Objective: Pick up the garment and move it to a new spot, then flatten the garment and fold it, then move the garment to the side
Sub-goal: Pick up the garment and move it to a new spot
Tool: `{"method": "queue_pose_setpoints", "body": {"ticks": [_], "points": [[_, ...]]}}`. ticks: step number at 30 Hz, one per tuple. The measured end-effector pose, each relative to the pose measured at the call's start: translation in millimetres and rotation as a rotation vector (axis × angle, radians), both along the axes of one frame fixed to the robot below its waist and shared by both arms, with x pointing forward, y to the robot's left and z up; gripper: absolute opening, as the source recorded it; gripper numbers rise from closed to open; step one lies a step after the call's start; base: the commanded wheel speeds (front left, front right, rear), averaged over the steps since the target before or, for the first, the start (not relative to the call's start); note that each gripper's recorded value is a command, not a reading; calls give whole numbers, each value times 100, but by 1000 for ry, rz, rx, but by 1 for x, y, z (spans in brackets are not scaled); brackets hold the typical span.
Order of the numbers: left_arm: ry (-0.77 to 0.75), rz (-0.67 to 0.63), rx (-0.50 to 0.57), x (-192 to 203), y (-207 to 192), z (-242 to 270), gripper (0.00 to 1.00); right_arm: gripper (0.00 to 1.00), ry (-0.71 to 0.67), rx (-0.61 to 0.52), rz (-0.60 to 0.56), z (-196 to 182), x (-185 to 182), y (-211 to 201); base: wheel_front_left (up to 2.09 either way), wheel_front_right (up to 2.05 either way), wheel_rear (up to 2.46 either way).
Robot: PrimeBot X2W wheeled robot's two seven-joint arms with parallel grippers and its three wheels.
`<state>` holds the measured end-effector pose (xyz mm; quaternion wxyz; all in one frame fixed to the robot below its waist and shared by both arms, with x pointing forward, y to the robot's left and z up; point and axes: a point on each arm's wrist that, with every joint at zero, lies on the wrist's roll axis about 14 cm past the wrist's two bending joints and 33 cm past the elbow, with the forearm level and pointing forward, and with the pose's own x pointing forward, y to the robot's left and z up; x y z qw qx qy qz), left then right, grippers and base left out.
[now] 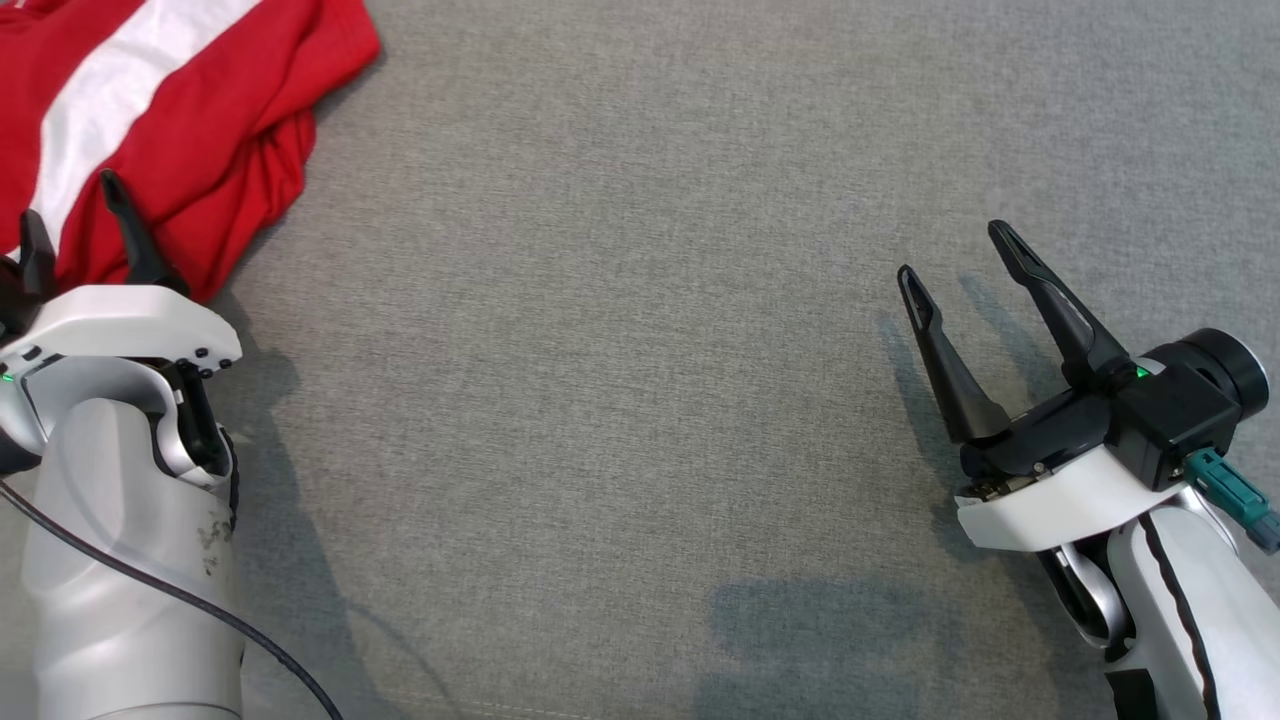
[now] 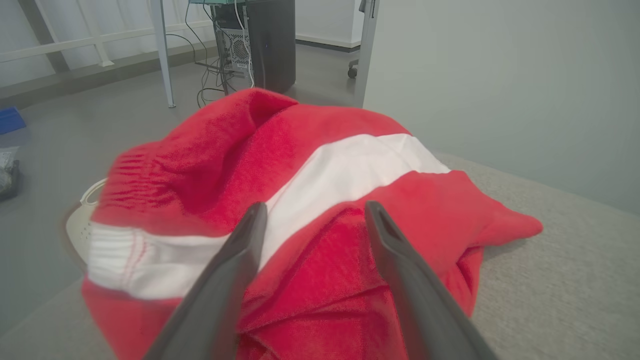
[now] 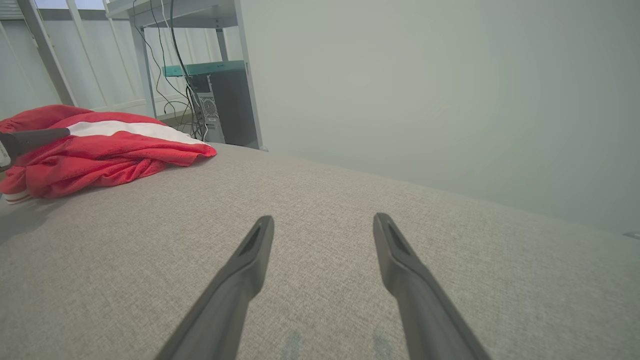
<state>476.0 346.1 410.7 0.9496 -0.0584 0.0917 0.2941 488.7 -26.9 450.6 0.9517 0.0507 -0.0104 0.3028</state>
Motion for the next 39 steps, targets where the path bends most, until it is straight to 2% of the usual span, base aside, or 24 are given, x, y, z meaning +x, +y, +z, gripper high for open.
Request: {"method": "queue_pose_setpoints", "body": {"ticks": [14,15,16,27,39], "points": [[38,7,1,20,3,-20,100,100,24,-19,-45,-13,6,-18,0,0,0],[39,10,1,20,4,-20,24,100,24,-18,-47,-13,6,-19,0,0,0],[41,10,6,20,4,-20,0,100,25,-17,-49,-14,6,-19,0,0,0],[-25,24,47,22,13,6,0,100,15,3,-46,-7,7,-13,0,0,0],[-235,-42,169,22,1,89,0,100,-42,46,-46,27,2,-4,0,0,0]]}}
